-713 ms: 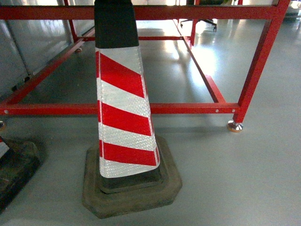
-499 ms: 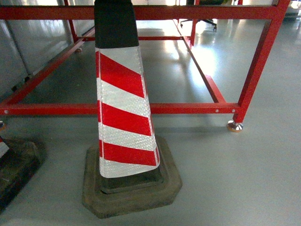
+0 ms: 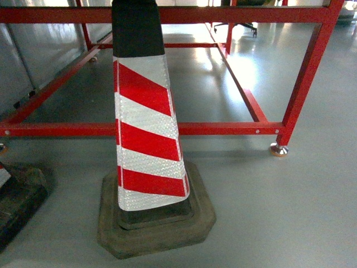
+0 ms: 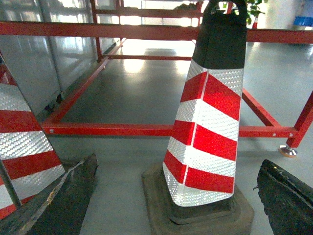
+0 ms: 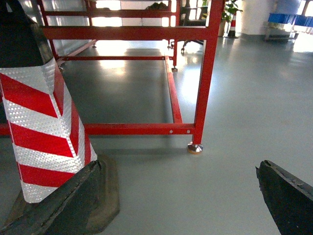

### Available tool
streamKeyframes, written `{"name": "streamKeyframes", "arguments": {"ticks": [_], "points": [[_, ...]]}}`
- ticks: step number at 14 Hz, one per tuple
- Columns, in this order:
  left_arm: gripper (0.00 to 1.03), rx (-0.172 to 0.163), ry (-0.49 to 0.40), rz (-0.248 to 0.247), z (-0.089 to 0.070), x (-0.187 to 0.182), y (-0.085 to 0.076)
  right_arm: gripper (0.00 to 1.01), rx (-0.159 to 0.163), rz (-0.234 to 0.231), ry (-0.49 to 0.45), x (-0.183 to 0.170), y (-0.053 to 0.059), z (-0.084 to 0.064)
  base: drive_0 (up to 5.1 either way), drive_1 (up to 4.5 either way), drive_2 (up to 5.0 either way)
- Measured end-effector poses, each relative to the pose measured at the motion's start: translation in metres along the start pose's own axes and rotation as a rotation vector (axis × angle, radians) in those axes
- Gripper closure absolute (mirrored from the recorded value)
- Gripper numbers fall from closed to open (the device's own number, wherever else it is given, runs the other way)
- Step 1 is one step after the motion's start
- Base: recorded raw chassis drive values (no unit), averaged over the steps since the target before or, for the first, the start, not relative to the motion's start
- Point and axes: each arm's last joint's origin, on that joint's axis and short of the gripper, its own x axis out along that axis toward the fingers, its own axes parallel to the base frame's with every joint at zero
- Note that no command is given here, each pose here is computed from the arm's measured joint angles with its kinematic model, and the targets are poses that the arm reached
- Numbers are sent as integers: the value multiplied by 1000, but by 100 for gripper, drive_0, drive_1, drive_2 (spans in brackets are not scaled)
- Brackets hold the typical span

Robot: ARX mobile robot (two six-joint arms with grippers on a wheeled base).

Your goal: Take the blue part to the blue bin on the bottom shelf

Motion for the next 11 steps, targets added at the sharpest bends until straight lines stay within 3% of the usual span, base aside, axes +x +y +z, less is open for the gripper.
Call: {"name": "streamKeyframes", "arguments": {"ticks": [11], "points": [[5,0,0,0,0,0,0,3,0,0,0,0,0,0,0,0,0]]}}
